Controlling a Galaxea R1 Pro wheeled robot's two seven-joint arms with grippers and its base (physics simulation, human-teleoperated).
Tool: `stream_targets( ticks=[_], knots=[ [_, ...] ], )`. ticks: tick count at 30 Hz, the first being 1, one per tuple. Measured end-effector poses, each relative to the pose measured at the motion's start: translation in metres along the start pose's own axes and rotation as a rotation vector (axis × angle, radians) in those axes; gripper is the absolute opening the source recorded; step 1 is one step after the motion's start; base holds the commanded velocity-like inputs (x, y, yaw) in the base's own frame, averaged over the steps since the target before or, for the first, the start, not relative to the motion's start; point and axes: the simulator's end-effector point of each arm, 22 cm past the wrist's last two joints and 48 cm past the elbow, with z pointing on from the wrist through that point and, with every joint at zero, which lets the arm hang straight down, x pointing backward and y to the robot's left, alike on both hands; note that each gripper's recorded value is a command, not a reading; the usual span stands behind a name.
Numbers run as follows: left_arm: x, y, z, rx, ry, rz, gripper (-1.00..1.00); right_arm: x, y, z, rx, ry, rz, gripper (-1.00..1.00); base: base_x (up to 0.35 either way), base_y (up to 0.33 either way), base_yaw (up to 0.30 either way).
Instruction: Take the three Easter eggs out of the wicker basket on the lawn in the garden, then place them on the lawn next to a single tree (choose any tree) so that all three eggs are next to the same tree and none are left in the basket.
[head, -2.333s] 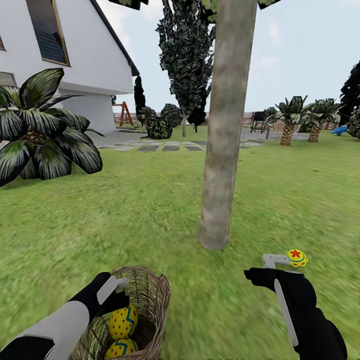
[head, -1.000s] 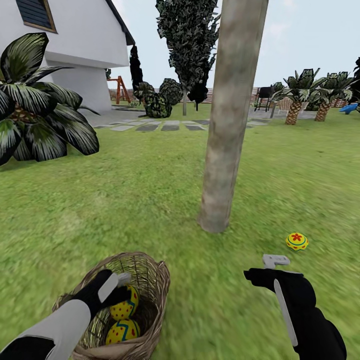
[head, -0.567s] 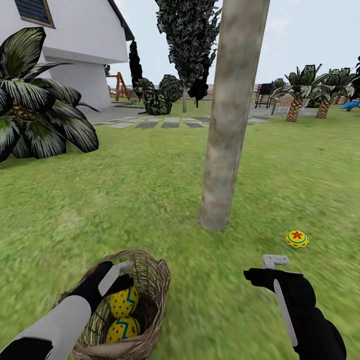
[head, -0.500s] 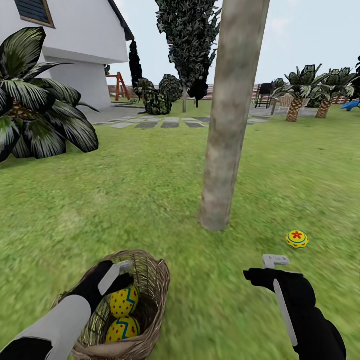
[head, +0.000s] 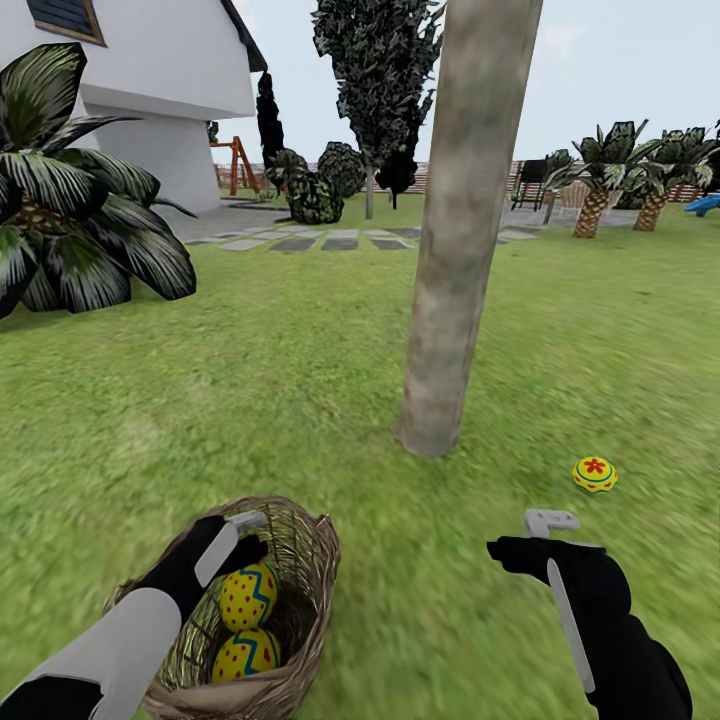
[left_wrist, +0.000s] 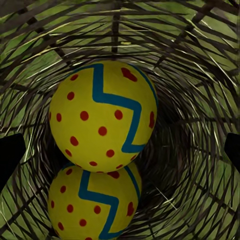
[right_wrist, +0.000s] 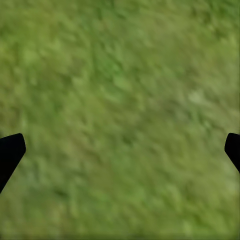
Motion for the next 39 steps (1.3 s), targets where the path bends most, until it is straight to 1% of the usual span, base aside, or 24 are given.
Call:
stream_targets(
  ticks=[9,16,26,31,39],
  knots=[
    [-0.003,0.000,0.002,0.001,-0.017,-0.010,1.00,0.001,0.000,0.002,0.001,0.004,-0.001,1.00,0.000,0.000,0.000],
    [0.007,0.003,0.015,-0.008,0.008,-0.009,1.00,0.012,0.000,0.013,0.003,0.033,-0.003,1.00,0.000,0.000,0.000],
    [0.006,0.003,0.015,-0.008,0.007,-0.010,1.00,0.012,0.001,0.013,0.002,0.033,-0.003,1.00,0.000,0.000,0.000],
    [0.014,0.005,0.025,-0.015,0.025,-0.009,1.00,0.020,0.002,0.021,0.002,0.055,-0.004,1.00,0.000,0.000,0.000],
    [0.011,0.005,0.024,-0.013,0.014,-0.014,1.00,0.020,0.003,0.021,0.001,0.055,-0.004,1.00,0.000,0.000,0.000]
  ],
)
